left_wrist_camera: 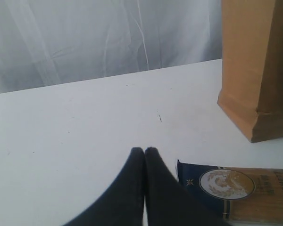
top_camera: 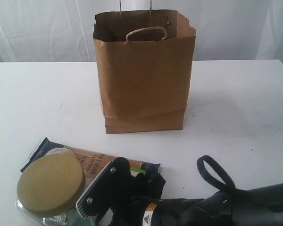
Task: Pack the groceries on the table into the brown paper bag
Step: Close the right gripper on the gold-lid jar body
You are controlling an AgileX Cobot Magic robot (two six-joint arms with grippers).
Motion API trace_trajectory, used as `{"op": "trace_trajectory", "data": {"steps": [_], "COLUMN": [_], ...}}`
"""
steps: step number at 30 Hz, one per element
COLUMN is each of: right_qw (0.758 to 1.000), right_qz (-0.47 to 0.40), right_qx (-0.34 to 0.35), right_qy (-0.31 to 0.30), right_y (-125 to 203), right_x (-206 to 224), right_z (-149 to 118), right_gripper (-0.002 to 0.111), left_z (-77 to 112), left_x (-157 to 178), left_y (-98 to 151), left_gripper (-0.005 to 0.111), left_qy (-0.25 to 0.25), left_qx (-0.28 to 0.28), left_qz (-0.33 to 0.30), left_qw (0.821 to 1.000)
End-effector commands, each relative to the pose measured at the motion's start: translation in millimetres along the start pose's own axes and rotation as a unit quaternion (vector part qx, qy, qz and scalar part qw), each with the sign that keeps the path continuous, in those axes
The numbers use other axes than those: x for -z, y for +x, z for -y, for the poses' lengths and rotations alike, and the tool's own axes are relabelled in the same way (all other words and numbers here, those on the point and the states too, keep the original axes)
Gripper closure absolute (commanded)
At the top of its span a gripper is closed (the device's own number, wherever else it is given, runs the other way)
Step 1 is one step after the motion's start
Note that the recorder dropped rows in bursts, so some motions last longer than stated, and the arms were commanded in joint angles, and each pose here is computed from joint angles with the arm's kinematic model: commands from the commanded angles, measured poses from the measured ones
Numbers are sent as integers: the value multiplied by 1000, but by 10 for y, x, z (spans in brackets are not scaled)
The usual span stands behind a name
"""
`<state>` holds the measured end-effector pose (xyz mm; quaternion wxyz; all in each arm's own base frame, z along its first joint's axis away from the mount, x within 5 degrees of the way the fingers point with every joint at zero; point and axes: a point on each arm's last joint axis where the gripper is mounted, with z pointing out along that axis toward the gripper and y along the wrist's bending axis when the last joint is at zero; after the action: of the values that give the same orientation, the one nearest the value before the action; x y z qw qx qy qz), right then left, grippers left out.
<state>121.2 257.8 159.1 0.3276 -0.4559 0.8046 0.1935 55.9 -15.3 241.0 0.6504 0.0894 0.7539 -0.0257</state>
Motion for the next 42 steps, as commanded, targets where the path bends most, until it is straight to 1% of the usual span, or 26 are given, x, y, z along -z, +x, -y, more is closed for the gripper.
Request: {"op": "trace_trajectory", "data": {"steps": [1,7,14,18,22,24,32,35,42], "right_qw": [1000,1000,998,998,997,997,994,993,985], "right_qz": [-6,-22,32,48,59,64,96,116,168], "right_qx": [2,5,6,-2,31,28,50,31,-35], "right_qy": [12,19,52,48,29,24,6,10,34], "right_y": [63,136,28,-63,-148,-176,-246,-255,-259], "right_x": [-92,-199,-199,-203,-207,-206,-191,-221,-353], "right_z": [17,26,84,70,21,-14,-242,-270,-223], "right_gripper": [5,5,5,5,5,5,5,5,5], "left_z": [-3,3,8,8,12,13,15,17,19], "left_x": [6,5,5,5,5,6,6,6,6], "left_y": [-3,5,12,12,17,19,22,24,27], "left_gripper": [107,107,107,107,107,107,107,107,107], "left_qy": [-3,0,3,3,5,6,7,8,9], "left_qx": [11,11,11,11,11,11,11,11,11], "left_qz": [9,4,0,0,-2,-4,-5,-7,-8], "left_qw": [1000,1000,1000,1000,1000,1000,1000,1000,1000]}}
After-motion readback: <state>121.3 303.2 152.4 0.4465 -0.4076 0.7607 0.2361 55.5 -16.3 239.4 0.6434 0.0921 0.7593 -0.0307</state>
